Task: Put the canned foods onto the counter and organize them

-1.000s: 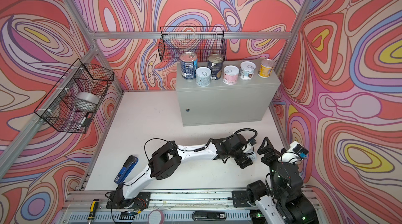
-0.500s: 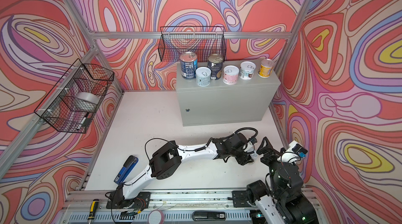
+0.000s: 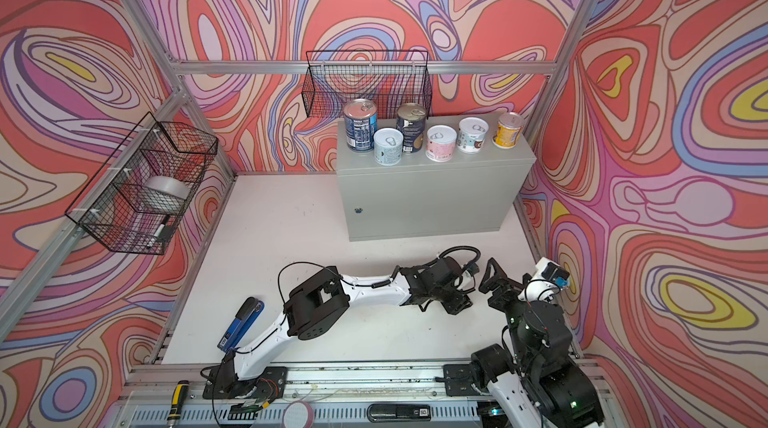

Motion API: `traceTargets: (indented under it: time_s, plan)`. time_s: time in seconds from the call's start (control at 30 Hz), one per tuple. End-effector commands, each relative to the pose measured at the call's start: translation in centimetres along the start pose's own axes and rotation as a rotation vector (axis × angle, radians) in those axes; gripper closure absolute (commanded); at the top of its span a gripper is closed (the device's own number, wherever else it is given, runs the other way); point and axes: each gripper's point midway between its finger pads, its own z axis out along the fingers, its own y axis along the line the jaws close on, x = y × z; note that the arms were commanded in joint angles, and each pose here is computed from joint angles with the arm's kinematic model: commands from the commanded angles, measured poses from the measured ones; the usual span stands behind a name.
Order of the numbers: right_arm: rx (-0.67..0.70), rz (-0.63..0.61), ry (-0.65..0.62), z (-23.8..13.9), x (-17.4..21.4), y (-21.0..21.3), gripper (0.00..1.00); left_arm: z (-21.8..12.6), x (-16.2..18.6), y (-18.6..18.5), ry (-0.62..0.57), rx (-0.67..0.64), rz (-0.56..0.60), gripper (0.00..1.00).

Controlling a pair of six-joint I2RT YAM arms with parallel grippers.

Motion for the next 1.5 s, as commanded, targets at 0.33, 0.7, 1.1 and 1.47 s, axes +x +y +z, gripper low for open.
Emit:
traceTargets:
  time_s: [0.33, 0.7, 1.1, 1.47]
  plan:
    - [-0.059, -0.071, 0.071, 1.6, 1.1, 1.9, 0.04, -5.2, -1.3, 1.0, -0.063, -0.082, 0.003, 0.0]
    - [-0.185, -0.159, 0.052, 11.5, 3.2, 8.5, 0.05, -19.2, -0.5, 7.7, -0.212, -0.436, -0.025, 0.0]
    - [0.333, -0.436, -0.165, 19.5, 7.0, -2.3, 0.04, -38.1, 5.4, 24.3, -0.354, -1.161, -0.161, 0.0]
    - [0.305, -0.339, -0.013, 26.1, 10.4, -5.3, 0.03, -46.0, 10.4, 32.2, -0.431, -1.358, -0.207, 0.0]
